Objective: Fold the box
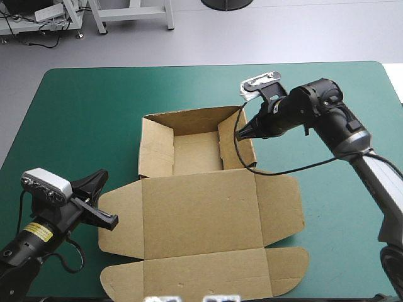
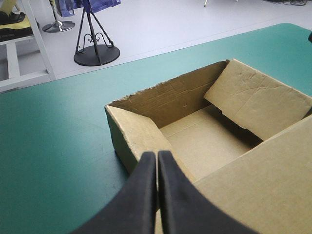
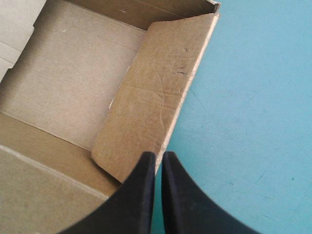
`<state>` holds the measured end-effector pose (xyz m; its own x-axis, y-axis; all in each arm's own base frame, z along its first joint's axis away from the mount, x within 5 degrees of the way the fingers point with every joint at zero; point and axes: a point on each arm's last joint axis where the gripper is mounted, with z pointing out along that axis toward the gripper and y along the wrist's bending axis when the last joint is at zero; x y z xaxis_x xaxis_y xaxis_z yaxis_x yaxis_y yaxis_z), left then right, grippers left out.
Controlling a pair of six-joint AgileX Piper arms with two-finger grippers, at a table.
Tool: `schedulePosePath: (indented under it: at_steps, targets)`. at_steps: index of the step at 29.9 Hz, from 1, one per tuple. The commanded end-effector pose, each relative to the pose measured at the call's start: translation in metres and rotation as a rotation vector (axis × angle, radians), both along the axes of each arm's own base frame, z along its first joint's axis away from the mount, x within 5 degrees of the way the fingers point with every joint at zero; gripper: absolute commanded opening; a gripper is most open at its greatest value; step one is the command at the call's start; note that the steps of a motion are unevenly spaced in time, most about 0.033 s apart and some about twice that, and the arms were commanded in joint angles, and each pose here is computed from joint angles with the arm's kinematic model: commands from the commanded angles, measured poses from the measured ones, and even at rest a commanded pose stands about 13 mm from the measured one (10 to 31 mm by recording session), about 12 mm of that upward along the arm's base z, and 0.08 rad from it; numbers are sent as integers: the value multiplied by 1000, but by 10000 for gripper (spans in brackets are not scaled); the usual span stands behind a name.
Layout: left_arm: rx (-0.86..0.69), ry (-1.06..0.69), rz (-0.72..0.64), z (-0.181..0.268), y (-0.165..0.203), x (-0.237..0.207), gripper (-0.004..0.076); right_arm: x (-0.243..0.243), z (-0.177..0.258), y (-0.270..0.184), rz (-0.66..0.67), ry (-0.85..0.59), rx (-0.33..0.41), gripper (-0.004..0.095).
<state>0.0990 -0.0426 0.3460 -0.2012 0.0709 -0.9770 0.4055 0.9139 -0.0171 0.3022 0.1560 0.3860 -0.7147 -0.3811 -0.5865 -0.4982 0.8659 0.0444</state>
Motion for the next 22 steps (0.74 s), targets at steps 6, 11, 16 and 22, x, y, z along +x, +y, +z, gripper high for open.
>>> schedulePosePath:
  at_steps: [6,11,16,22]
  targets:
    - [-28,-39,5,6,-1,2,-6,15,1,4,-72,-49,71,412]
    - [-16,-8,5,-5,-1,4,-6,22,-12,8,-142,20,93,658]
    - [-18,-11,6,-6,-1,4,-6,32,-28,13,-144,62,71,688]
    - [-19,-10,6,-6,-1,4,-6,49,-65,21,-144,152,19,688]
